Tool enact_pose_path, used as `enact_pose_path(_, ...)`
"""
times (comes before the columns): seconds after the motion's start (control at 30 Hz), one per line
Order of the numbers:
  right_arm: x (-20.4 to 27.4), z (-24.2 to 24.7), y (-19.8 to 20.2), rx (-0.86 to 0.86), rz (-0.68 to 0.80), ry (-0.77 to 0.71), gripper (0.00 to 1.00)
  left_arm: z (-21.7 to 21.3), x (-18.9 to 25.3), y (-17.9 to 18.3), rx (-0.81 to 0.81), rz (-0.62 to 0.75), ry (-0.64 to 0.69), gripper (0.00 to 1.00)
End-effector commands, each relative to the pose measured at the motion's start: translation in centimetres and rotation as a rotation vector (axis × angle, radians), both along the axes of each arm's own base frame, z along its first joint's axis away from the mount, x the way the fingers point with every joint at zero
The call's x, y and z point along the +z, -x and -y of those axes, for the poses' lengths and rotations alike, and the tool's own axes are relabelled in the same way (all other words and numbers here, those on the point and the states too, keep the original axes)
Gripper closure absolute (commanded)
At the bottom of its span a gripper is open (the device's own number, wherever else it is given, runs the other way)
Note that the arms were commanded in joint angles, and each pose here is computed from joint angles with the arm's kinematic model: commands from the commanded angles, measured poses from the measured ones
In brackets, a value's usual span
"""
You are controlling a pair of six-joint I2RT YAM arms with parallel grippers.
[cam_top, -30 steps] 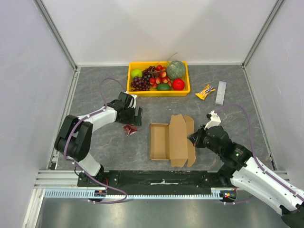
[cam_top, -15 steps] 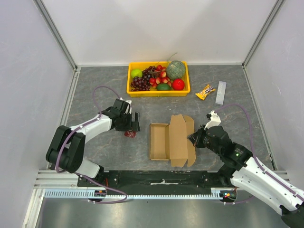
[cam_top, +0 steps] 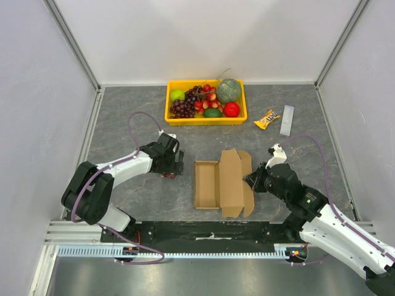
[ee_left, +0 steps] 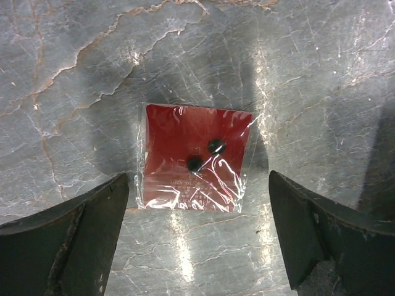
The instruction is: Fold the paper box
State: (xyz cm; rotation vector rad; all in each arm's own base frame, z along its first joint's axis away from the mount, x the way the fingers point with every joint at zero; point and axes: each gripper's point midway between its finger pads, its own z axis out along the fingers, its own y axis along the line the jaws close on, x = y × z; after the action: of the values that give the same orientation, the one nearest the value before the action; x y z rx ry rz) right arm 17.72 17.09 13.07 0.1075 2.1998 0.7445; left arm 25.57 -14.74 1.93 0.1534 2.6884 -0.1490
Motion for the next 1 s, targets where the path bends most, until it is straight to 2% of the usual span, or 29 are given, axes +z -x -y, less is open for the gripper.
enact_pose_path(0.0,1.15,-0.28,-0.07,0.010,0.027,-0.024,0.95,0.14,-0.40,-0.35,0.044,0.003,-0.056,0.00)
enact_pose_path(0.27,1.19,-0.19,-0.11,0.006,0.028,-0.023,0.95,-0.20,-0.60,-0.32,0.051,-0.010,-0.109,0.01)
enact_pose_path(0.37,1.16,-0.22,-0.12,0.006,0.027,-0.021,0.95,-0.28,-0.49,-0.39,0.054,-0.008,-0.111,0.08)
enact_pose_path(0.47,1.23,-0.20,-0.16,0.004,0.027,-0.021,0.95,-0.20,-0.64,-0.19,0.049,-0.017,-0.109,0.20)
enact_pose_path(0.6,1.19,-0.23,-0.14,0.006,0.027,-0.021,0.95,-0.14,-0.97,0.15,0.043,-0.034,-0.109,0.30)
enact_pose_path(0.83,1.23,-0.23,-0.13,0.005,0.027,-0.023,0.94,-0.08,-1.24,0.21,0.040,-0.047,-0.109,0.42)
enact_pose_path(0.97,1.30,-0.21,-0.21,0.003,0.029,-0.022,0.95,-0.15,-1.04,0.12,0.041,-0.040,-0.112,0.43)
